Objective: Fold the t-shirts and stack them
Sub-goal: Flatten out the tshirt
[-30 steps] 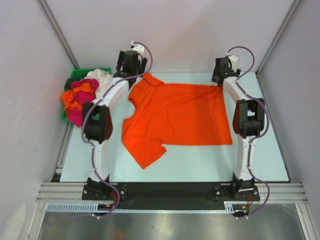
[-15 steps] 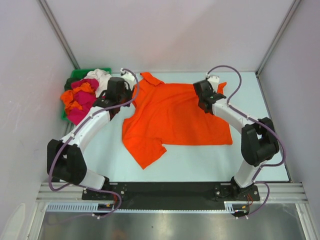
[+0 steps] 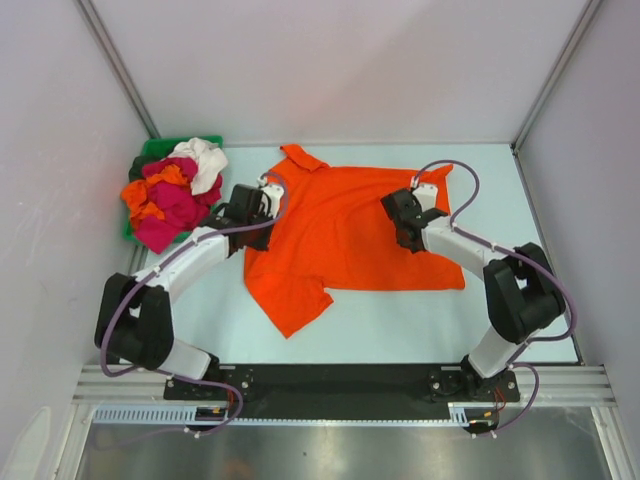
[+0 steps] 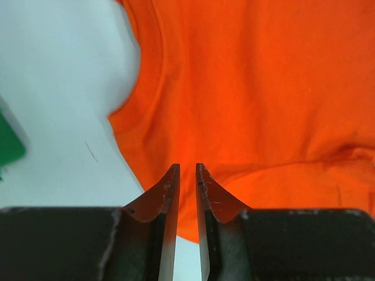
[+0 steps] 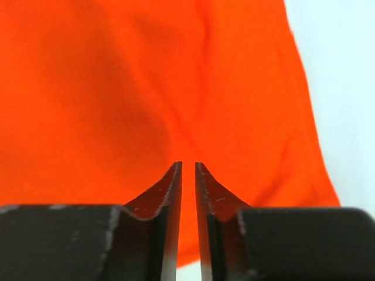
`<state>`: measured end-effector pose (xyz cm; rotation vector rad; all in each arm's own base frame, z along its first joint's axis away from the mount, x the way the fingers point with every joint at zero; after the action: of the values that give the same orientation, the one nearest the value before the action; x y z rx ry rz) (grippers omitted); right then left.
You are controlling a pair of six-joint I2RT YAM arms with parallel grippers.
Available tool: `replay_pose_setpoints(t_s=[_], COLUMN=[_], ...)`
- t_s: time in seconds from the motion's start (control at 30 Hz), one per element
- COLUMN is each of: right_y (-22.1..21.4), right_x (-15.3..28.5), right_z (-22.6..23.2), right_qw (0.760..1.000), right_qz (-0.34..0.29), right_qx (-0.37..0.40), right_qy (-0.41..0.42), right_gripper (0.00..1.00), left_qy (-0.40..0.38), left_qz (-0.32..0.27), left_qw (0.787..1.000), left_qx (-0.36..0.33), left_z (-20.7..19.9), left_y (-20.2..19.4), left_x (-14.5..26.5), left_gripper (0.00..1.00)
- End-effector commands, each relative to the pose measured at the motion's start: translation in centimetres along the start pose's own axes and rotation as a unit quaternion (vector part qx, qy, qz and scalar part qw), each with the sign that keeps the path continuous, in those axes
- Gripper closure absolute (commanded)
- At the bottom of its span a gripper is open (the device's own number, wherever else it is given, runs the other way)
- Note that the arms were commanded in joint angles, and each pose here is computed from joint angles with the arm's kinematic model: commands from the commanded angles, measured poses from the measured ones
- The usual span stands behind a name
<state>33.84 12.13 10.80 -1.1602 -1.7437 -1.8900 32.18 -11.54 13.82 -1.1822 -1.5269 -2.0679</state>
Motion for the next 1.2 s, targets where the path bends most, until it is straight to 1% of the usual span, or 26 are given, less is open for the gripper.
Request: replay_pose_setpoints(t_s=[0.0, 0.1, 0.17, 0.2, 0.23, 0.27, 0.3, 0.33, 0.4, 0.5, 0.53, 0.57, 0.6, 0.63, 0.67, 0.7, 0.73, 0.77, 0.8, 0.83, 0.93, 1.0, 1.17], right_y=[-1.7, -3.3, -3.9, -3.9, -4.6, -4.7, -4.7, -5.2, -5.6, -5.8, -5.8, -5.7, -5.7, -5.5, -5.2, -5.0, -4.9, -4.7, -4.4, -4.2, -3.8, -3.6, -2.9], right_x=[2.4, 3.5, 3.9, 4.2, 4.7, 5.0, 5.4, 5.7, 6.0, 6.3, 6.4, 6.4, 6.4, 6.4, 6.4, 6.4, 6.4, 6.4, 6.4, 6.5, 6.5, 6.6, 5.6], right_z=[-0.2, -0.1, 0.1, 0.1, 0.5, 0.5, 0.7, 0.9, 0.5, 0.0, -0.2, -0.3, -0.3, -0.3, -0.2, -0.2, -0.1, -0.1, 0.0, 0.0, -0.1, -0.1, -1.2], right_qw=[1.000, 1.000, 1.000, 0.999, 0.999, 0.999, 0.999, 0.999, 0.999, 0.999, 0.999, 0.999, 0.999, 0.998, 0.998, 0.998, 0.998, 0.998, 0.998, 0.998, 0.997, 0.997, 0.997], right_qz=[-0.005, -0.008, -0.014, -0.025, -0.026, -0.032, -0.036, -0.037, -0.038, -0.040, -0.043, -0.046, -0.048, -0.051, -0.055, -0.058, -0.059, -0.062, -0.065, -0.066, -0.072, -0.076, -0.076], right_qx=[-0.020, -0.023, -0.024, -0.022, -0.016, -0.013, -0.014, -0.013, -0.016, -0.024, -0.025, -0.024, -0.024, -0.023, -0.021, -0.015, -0.012, -0.011, -0.009, -0.009, -0.008, -0.008, -0.006], right_qy=[0.002, 0.011, 0.012, 0.010, 0.016, 0.014, 0.019, 0.024, 0.016, 0.011, 0.011, 0.010, 0.009, 0.008, 0.007, 0.007, 0.006, 0.004, 0.003, 0.004, 0.004, 0.004, -0.013], right_gripper=[0.77, 0.70, 0.66, 0.59, 0.53, 0.45, 0.32, 0.29, 0.27, 0.28, 0.29, 0.29, 0.33, 0.35, 0.36, 0.37, 0.38, 0.38, 0.38, 0.38, 0.39, 0.39, 0.39], left_qy=[-0.014, 0.004, 0.002, 0.004, 0.004, 0.005, -0.013, -0.017, -0.045, -0.040, -0.033, -0.033, -0.032, -0.033, -0.037, -0.038, -0.036, -0.040, -0.037, -0.026, 0.014, 0.025, 0.035], left_qz=[0.007, 0.011, 0.012, 0.007, -0.008, -0.011, -0.016, -0.023, -0.021, 0.008, 0.016, 0.024, 0.035, 0.042, 0.042, 0.057, 0.062, 0.059, 0.078, 0.083, 0.093, 0.090, 0.104], left_qw=[0.999, 1.000, 1.000, 1.000, 1.000, 1.000, 1.000, 1.000, 0.999, 0.999, 0.999, 0.999, 0.999, 0.999, 0.998, 0.997, 0.997, 0.997, 0.996, 0.996, 0.995, 0.995, 0.994], left_qx=[0.030, 0.022, 0.016, 0.010, 0.009, 0.012, 0.012, 0.012, 0.010, 0.003, 0.002, 0.002, 0.003, 0.007, 0.012, 0.016, 0.019, 0.021, 0.018, 0.016, 0.020, 0.036, 0.030], left_z=[-1.3, -1.6, -1.8, -1.6, -1.6, -1.6, -2.1, -2.2, -3.0, -2.8, -2.6, -2.6, -2.6, -2.6, -2.5, -2.6, -2.5, -2.5, -2.3, -2.0, 0.0, 1.1, 1.6], left_y=[-1.7, -2.6, -3.0, -2.9, -2.5, -2.5, -2.5, -2.4, -3.1, -4.1, -4.3, -4.4, -4.6, -4.7, -4.3, -4.6, -4.5, -3.7, -4.1, -4.0, -3.8, -4.0, -5.4], left_x=[0.5, 1.0, 1.3, 1.5, 2.2, 2.4, 2.7, 3.1, 3.0, 2.3, 2.1, 1.8, 1.7, 1.5, 1.6, 1.4, 1.4, 1.5, 1.5, 1.4, 1.3, 1.0, -0.4], left_gripper=[0.78, 0.74, 0.68, 0.64, 0.24, 0.01, 0.00, 0.00, 0.00, 0.01, 0.10, 0.17, 0.22, 0.36, 0.41, 0.47, 0.54, 0.56, 0.58, 0.62, 0.71, 0.71, 0.70])
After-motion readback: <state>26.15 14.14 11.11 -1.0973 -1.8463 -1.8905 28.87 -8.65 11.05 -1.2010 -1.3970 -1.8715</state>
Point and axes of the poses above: each gripper's point midway between its finger pads, its own x axis back along the fingers, its own z axis along the line the jaws close on, y = z × x, the point moved 4 cm from there along x, back along the fingers, and after that the axes turned 2 degrees about -x, right-handed, at the moved point
